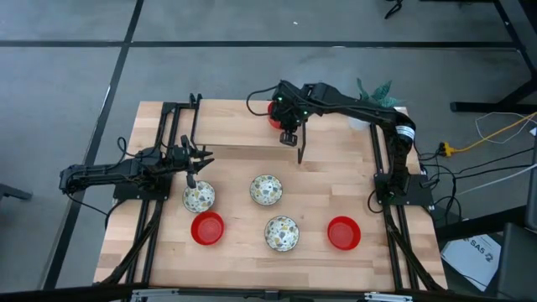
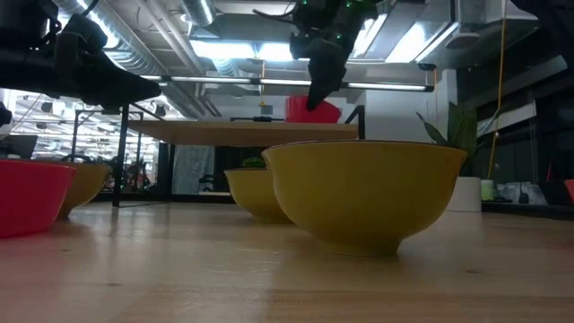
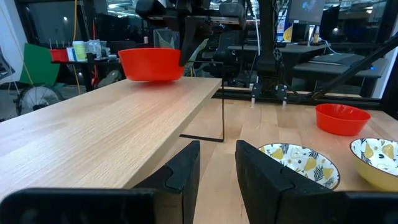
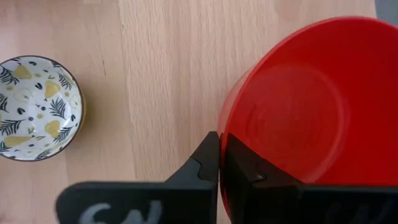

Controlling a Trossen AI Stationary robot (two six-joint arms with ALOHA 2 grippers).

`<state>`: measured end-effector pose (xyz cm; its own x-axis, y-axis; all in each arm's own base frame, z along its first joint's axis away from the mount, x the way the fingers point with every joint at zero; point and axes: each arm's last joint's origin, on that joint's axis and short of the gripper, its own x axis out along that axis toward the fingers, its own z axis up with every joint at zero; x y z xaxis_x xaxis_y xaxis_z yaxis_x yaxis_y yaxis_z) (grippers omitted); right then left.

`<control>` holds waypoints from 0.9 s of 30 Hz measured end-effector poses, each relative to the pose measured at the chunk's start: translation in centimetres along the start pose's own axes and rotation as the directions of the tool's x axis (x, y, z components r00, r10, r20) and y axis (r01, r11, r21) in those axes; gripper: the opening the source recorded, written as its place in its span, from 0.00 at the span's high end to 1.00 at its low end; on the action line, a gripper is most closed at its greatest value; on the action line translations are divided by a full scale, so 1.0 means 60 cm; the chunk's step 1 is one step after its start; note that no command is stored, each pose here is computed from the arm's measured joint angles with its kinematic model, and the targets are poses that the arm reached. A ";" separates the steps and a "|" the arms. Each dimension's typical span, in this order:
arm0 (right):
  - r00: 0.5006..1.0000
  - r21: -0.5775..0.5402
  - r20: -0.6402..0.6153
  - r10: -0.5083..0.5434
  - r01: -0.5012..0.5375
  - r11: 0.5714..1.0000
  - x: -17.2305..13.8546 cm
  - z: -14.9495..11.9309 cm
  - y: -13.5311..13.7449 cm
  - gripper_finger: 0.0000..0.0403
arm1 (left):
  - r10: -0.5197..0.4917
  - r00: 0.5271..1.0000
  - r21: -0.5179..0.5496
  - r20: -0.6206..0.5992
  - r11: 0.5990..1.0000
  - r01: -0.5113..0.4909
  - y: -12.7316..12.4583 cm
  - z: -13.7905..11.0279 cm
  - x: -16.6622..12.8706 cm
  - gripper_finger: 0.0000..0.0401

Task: Pick & Place Mini bowls
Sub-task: Put the top red bowl on the shelf

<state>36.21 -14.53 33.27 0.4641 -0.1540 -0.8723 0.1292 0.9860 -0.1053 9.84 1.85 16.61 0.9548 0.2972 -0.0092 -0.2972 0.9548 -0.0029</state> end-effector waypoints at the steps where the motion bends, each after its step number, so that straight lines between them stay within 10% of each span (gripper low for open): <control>1: 1.000 0.000 0.000 0.000 0.000 1.000 0.000 0.000 0.000 0.98 | 0.000 1.000 0.000 0.000 1.000 0.000 0.000 0.000 0.000 0.76; 27: 1.000 -0.068 -0.002 0.007 -0.008 0.998 0.000 -0.001 0.000 0.98 | 0.000 1.000 0.000 0.000 1.000 0.000 0.000 0.000 0.000 0.76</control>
<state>36.19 -14.52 33.23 0.4635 -0.1465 -0.8739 0.0655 0.9892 -0.1311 9.84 1.85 16.61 0.9548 0.2972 -0.0092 -0.2973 0.9548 -0.0029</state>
